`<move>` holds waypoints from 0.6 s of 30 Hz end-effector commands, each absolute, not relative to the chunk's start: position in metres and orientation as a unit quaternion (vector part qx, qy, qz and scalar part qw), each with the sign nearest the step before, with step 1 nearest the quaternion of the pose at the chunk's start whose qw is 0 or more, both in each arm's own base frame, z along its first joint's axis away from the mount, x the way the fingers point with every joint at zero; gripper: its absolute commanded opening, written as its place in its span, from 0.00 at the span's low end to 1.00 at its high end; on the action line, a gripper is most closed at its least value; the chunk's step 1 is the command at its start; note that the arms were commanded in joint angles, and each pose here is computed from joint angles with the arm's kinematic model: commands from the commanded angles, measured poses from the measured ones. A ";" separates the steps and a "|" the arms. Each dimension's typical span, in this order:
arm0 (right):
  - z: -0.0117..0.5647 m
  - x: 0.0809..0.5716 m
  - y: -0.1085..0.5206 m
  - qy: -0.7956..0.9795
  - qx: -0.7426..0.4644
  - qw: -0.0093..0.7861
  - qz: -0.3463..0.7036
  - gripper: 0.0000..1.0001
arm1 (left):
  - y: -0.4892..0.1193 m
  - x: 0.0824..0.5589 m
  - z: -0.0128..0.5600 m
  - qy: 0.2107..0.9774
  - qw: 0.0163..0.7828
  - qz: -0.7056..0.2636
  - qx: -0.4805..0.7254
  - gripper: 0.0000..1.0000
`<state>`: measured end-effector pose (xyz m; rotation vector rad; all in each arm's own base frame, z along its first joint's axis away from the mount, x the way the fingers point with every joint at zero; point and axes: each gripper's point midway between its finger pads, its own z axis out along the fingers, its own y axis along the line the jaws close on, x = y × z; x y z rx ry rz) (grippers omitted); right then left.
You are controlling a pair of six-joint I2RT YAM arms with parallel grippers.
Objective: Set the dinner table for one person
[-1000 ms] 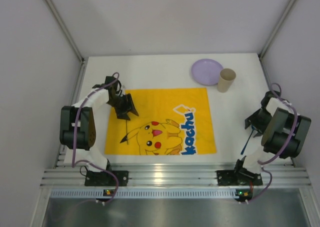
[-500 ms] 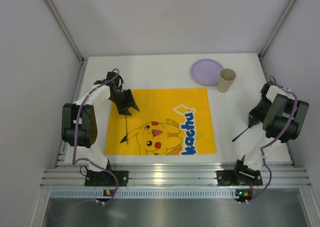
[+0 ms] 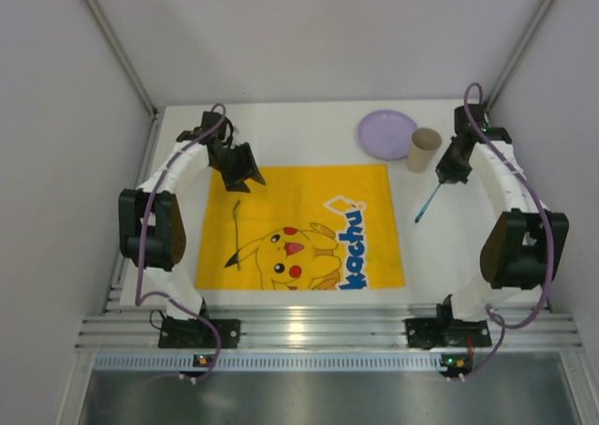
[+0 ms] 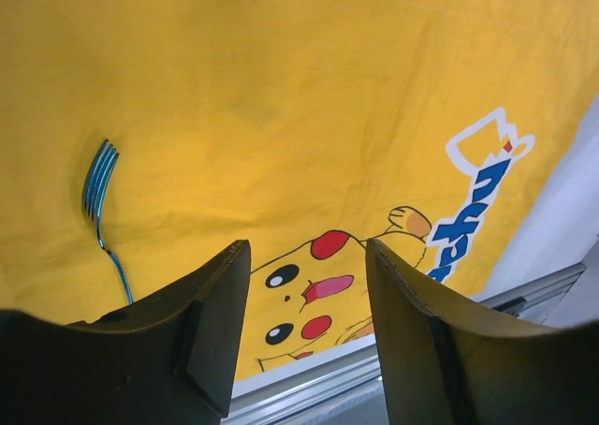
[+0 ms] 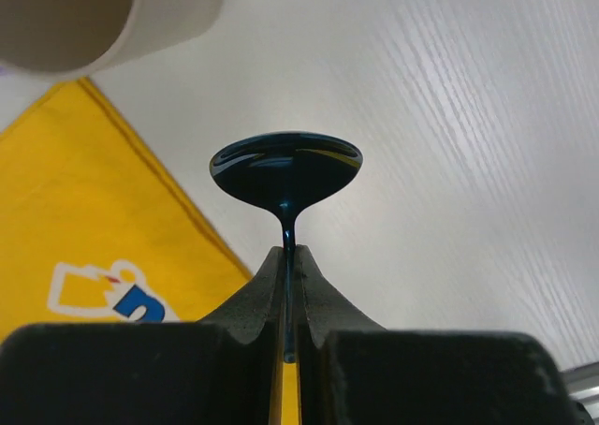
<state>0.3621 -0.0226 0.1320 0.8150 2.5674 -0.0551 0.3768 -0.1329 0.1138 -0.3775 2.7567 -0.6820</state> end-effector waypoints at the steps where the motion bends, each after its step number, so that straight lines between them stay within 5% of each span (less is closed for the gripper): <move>1: 0.176 0.335 -0.005 0.921 0.285 0.264 -0.020 0.00 | -0.131 0.373 0.122 0.957 0.135 -0.232 -0.112 0.58; 9: 0.193 0.287 0.120 0.960 0.095 0.249 0.081 0.00 | -0.130 0.367 0.130 0.956 0.147 -0.233 -0.096 0.58; 18: 0.128 0.295 0.192 0.976 -0.025 0.203 0.080 0.00 | -0.126 0.357 0.141 0.954 0.168 -0.230 -0.093 0.63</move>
